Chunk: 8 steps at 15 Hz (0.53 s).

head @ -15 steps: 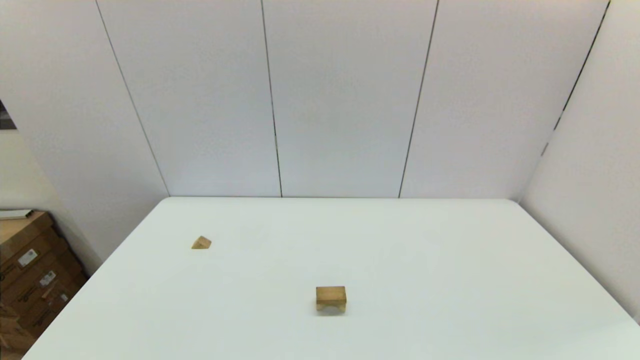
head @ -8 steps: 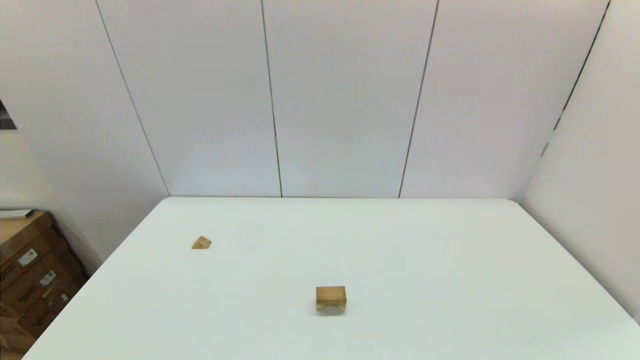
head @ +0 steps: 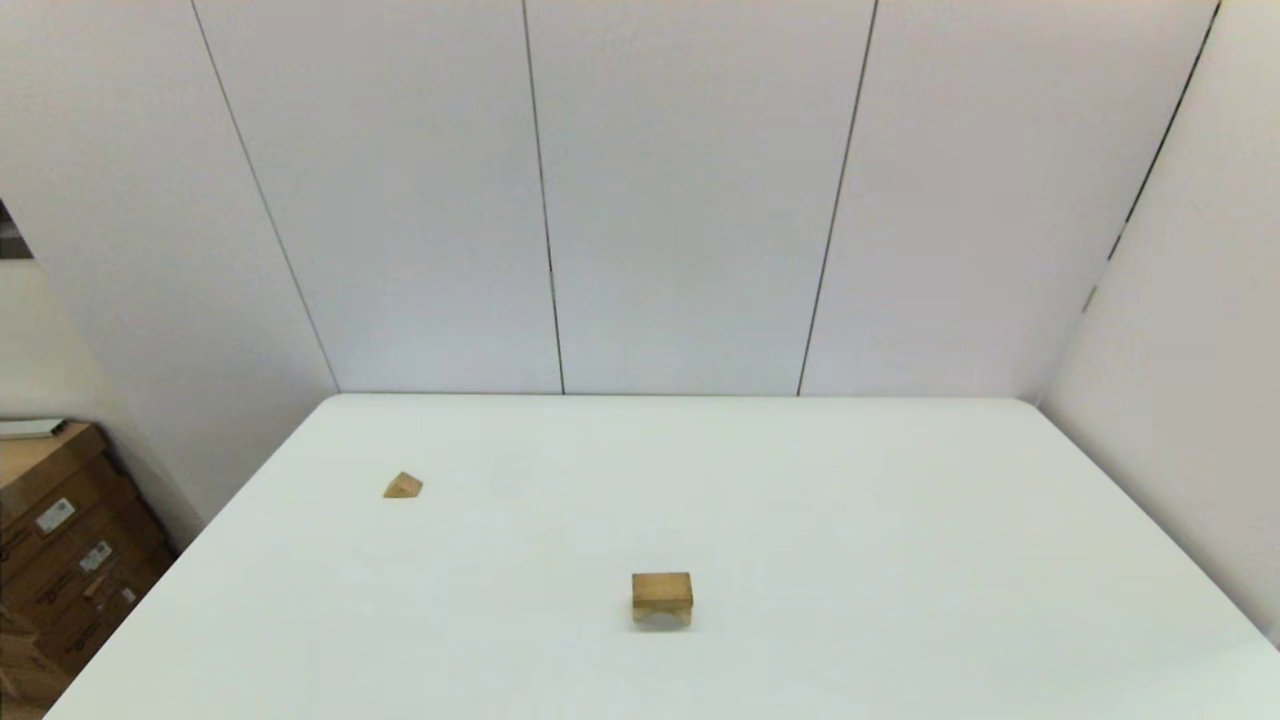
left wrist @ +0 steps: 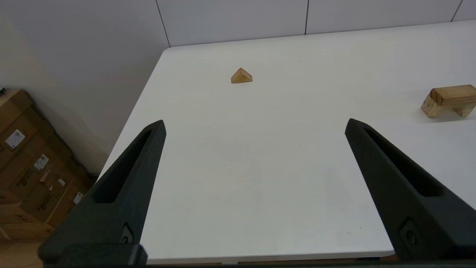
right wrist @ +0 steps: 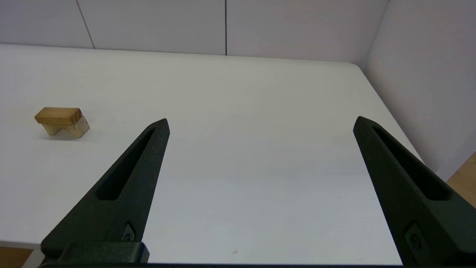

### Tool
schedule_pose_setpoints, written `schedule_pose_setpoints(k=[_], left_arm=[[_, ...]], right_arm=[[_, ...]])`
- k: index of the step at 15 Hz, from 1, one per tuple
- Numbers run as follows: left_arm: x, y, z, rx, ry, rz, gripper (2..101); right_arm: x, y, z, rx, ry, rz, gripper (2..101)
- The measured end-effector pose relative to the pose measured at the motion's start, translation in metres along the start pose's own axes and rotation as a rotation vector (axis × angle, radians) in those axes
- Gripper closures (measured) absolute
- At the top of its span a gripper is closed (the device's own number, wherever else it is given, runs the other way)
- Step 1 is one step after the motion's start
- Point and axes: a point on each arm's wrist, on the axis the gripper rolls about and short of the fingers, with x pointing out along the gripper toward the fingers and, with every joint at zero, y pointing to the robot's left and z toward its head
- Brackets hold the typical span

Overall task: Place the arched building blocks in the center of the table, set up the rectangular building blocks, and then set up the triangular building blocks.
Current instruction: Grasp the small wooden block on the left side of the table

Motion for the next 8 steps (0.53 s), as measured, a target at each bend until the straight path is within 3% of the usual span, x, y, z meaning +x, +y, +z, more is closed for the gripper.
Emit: schedule_pose_setpoints(k=[8], left_arm=[[0.0001,-0.0001,0.0003,0.012,-0.005,-0.005,5.4]], right_arm=[[0.0000,0.0000,0.0000,0.000,0.000,0.000,4.6]])
